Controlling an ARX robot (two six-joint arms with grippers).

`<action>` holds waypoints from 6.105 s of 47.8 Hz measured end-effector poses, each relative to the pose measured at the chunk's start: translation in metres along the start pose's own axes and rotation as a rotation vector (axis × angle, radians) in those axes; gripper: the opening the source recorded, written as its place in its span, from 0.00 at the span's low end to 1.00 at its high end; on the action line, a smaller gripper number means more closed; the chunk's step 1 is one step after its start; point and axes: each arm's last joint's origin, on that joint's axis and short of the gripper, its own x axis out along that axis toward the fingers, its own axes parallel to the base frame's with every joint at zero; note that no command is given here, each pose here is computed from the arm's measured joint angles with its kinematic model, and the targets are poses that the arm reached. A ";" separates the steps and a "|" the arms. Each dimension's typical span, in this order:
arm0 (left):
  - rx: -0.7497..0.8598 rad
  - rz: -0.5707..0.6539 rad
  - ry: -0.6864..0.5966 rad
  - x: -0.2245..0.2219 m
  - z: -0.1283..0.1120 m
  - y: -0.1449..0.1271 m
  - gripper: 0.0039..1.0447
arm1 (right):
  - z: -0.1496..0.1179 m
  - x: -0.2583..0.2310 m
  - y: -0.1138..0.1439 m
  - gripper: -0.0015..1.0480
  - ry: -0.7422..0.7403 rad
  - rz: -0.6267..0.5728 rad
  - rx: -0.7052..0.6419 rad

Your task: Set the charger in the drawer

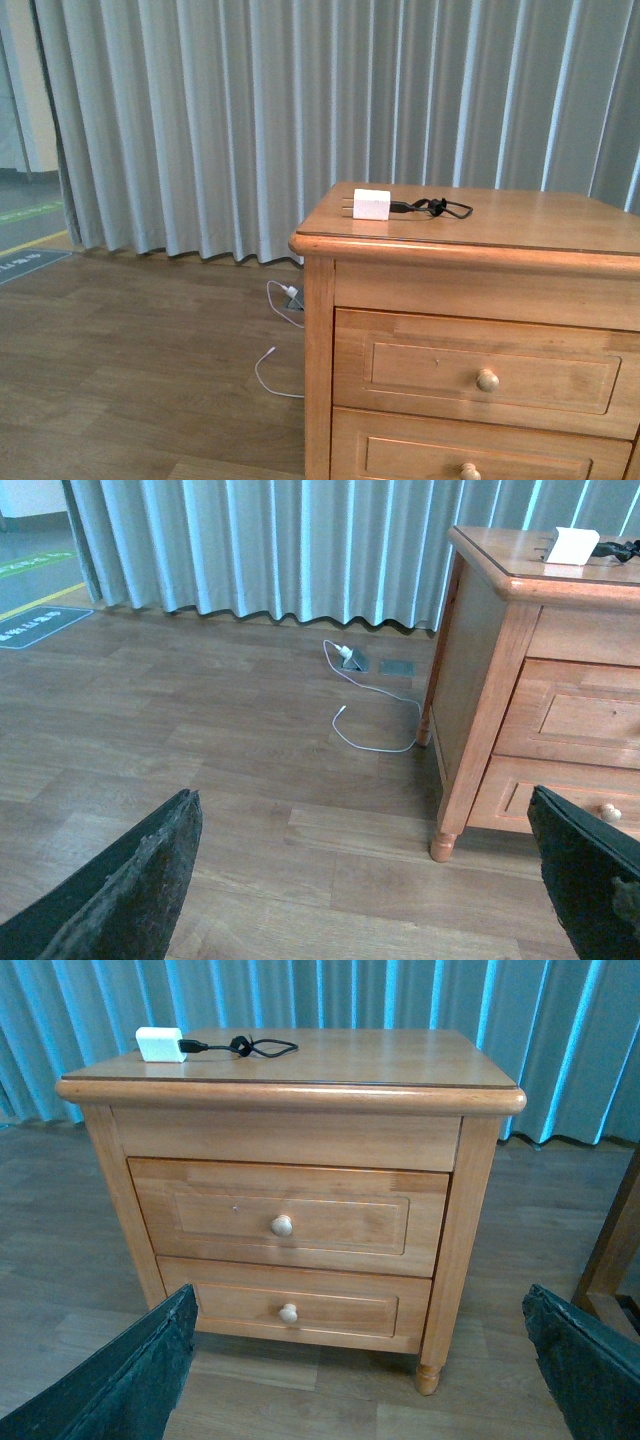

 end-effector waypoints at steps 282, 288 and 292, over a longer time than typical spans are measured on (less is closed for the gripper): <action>0.000 0.000 0.000 0.000 0.000 0.000 0.95 | 0.022 0.104 0.023 0.92 0.347 0.121 0.091; 0.000 0.000 0.000 0.000 0.000 0.000 0.95 | 0.037 0.085 0.011 0.92 0.258 0.168 0.092; 0.000 0.000 0.000 0.000 0.000 0.000 0.95 | 0.043 0.071 0.002 0.92 0.206 0.182 0.095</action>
